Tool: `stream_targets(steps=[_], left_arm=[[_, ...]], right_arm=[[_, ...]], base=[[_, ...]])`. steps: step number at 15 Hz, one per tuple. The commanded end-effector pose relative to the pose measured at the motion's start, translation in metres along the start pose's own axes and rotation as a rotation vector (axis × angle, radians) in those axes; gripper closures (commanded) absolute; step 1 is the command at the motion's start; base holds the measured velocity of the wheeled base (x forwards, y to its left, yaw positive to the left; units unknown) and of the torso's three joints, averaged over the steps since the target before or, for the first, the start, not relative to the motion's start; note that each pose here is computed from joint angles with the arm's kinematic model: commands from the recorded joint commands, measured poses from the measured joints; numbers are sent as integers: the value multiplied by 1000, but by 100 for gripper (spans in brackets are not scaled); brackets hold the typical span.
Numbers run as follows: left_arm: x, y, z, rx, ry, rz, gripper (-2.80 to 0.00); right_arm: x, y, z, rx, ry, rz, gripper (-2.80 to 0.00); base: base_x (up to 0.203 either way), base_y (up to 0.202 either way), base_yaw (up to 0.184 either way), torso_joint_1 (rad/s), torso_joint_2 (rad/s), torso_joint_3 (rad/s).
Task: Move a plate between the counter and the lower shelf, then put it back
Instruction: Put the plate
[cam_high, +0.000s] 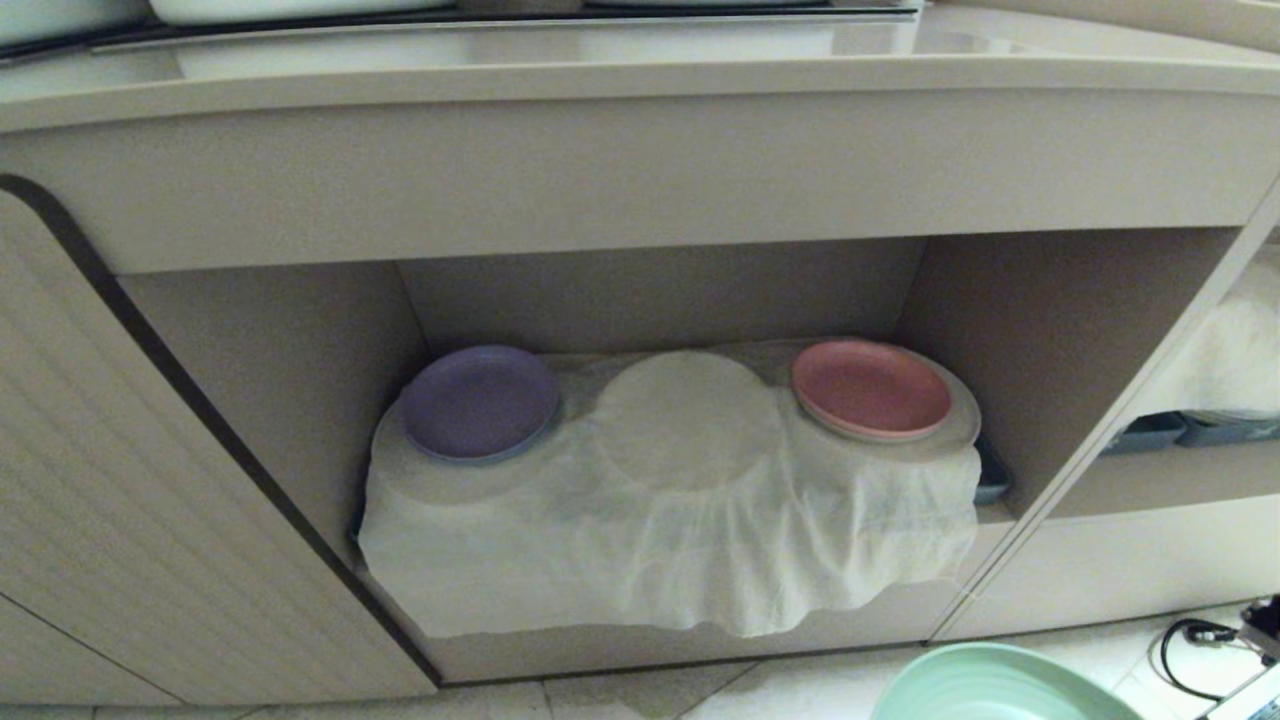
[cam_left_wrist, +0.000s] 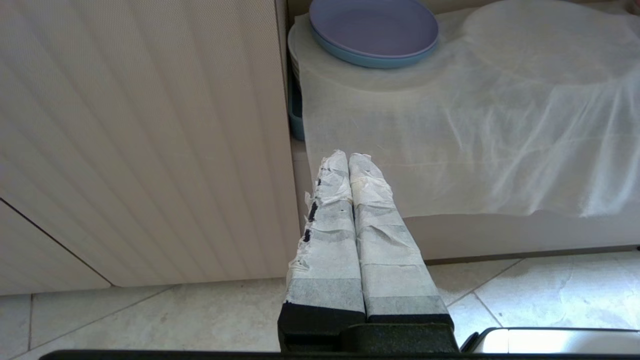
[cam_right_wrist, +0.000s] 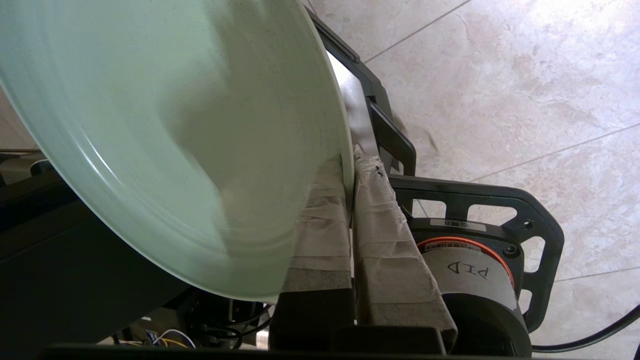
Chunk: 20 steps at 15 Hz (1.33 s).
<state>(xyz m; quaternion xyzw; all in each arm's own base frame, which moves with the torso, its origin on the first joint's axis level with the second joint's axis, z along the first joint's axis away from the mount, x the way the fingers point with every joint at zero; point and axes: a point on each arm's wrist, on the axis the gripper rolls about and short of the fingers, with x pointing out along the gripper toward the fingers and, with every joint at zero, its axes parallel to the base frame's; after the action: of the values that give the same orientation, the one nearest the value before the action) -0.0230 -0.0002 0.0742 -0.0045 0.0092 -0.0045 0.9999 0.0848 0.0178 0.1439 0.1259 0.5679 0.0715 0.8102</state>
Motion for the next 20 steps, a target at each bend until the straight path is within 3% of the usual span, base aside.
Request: stream_targets(steps=[1,8,20], left_arm=[[0,0,0,0,0,0,0],[0,0,0,0,0,0,0],[0,0,0,0,0,0,0]], right_arm=[[0,0,1,1,3,6,0],[-4,2,2,-1,5,34,0],[-5,2,1,-1,5,34,0]], base=[[0,0,0,0,0,0],[0,0,0,50,-155,-157],[0,0,0,181,-494,-283]])
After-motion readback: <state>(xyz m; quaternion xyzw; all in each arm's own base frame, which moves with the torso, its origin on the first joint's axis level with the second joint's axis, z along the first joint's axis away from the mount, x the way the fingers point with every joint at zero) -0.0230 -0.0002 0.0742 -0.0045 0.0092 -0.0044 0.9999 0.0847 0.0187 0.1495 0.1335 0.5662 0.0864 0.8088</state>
